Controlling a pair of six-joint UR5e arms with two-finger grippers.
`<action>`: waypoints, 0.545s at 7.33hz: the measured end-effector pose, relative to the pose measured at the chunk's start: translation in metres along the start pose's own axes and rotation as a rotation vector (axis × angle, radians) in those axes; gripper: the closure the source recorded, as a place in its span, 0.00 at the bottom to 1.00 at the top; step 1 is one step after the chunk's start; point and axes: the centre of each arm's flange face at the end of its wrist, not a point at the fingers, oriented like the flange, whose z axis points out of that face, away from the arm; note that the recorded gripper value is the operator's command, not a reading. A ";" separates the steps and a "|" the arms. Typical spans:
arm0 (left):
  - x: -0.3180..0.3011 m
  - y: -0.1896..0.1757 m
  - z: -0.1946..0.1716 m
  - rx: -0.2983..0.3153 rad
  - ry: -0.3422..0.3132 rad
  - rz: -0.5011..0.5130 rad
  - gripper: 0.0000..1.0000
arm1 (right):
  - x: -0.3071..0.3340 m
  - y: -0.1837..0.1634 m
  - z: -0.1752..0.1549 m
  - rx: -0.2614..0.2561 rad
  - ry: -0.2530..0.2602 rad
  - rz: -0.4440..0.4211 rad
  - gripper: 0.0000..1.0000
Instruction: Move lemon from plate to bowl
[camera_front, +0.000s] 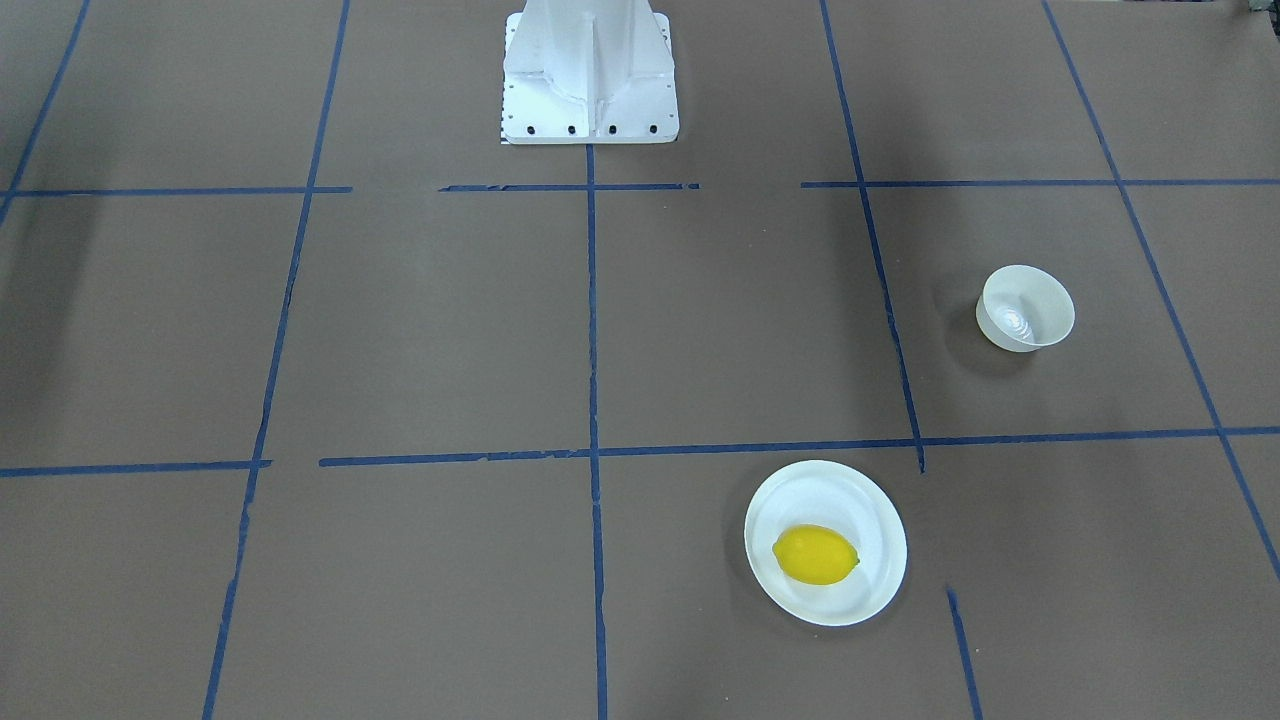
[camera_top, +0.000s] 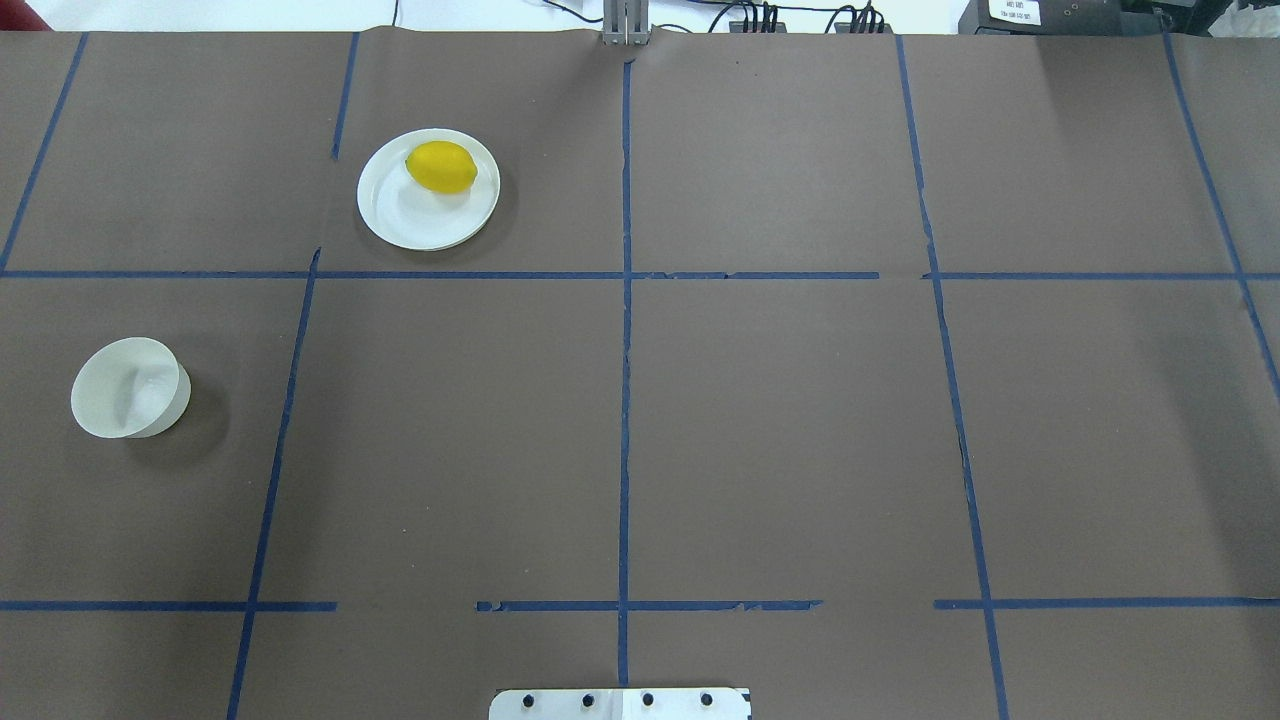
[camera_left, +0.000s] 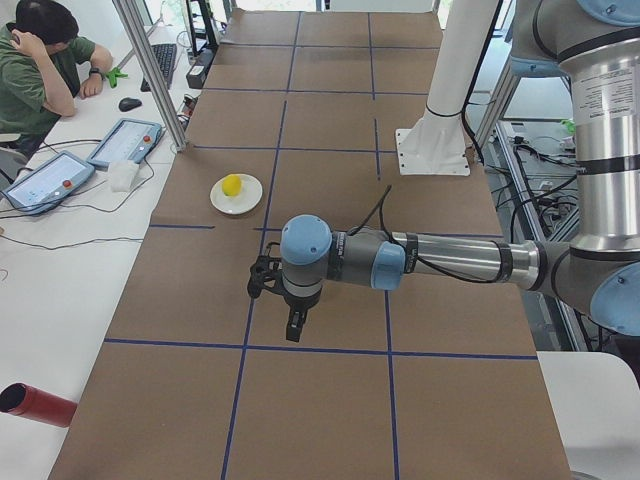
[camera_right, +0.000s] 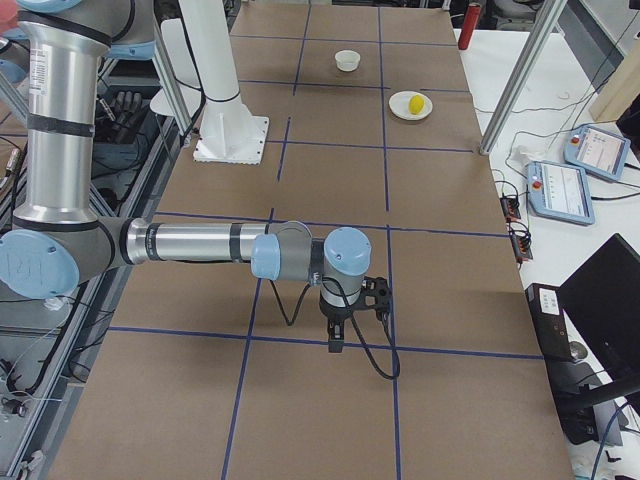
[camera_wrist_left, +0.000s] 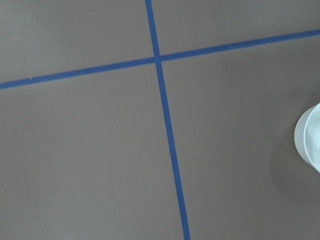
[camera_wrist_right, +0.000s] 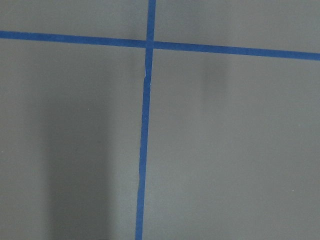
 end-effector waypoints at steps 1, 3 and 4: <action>0.016 -0.030 -0.011 0.033 0.001 -0.016 0.00 | 0.000 0.000 0.000 0.000 0.000 0.000 0.00; 0.078 -0.093 -0.015 0.060 0.026 -0.046 0.00 | 0.000 0.000 0.000 0.000 0.000 0.000 0.00; 0.123 -0.126 -0.009 0.058 0.047 -0.064 0.00 | 0.000 0.000 0.000 0.000 0.000 0.000 0.00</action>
